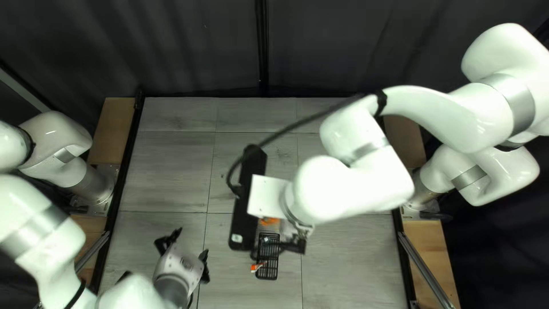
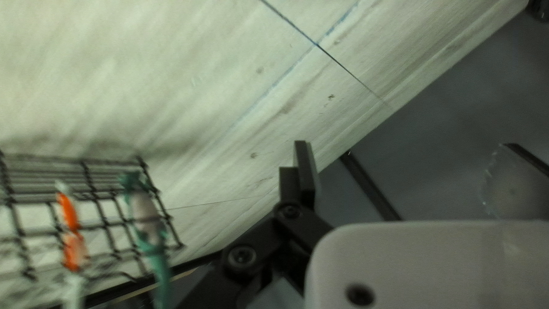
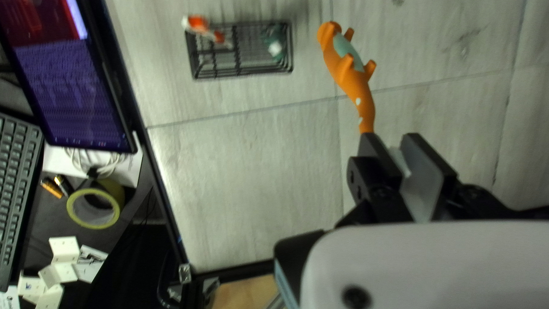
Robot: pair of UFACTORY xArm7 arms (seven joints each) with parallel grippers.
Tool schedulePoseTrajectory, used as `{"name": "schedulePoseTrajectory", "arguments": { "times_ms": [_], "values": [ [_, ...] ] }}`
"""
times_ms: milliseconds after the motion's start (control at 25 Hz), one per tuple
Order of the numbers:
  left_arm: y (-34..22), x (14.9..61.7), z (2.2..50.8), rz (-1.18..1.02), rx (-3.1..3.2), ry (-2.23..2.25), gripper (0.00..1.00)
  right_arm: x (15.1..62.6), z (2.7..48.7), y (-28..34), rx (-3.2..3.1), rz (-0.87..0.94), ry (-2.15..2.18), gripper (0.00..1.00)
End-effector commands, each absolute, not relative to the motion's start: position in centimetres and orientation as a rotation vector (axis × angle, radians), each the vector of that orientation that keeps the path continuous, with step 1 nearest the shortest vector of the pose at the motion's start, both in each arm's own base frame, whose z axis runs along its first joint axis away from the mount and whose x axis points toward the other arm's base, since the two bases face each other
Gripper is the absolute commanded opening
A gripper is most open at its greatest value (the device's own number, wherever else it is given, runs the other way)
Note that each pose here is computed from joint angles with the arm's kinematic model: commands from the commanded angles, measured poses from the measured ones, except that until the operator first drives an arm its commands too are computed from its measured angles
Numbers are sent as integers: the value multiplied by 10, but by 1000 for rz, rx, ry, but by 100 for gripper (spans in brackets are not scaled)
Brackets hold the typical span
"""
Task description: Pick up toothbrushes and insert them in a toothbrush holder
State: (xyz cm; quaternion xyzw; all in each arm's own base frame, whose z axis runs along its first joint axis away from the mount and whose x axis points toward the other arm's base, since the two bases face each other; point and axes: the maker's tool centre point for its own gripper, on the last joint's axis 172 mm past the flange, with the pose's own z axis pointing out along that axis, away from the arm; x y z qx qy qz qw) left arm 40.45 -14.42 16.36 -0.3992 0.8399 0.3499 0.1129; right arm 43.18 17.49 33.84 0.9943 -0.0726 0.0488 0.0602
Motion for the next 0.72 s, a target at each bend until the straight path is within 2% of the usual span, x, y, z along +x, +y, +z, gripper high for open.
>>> {"name": "schedulePoseTrajectory", "arguments": {
  "times_ms": [40,240,400,720],
  "values": [
    [-105,426,185,1010,-1340,2450,100,410,341,186,3008,155,-225,1],
    [-43,431,203,1036,-1602,2308,100,389,360,185,2985,167,-242,2],
    [20,408,222,1074,-1972,2017,100,380,372,184,2967,178,-249,2],
    [24,406,229,1040,-2055,1954,100,378,372,194,2972,181,-225,1]
  ]
}}
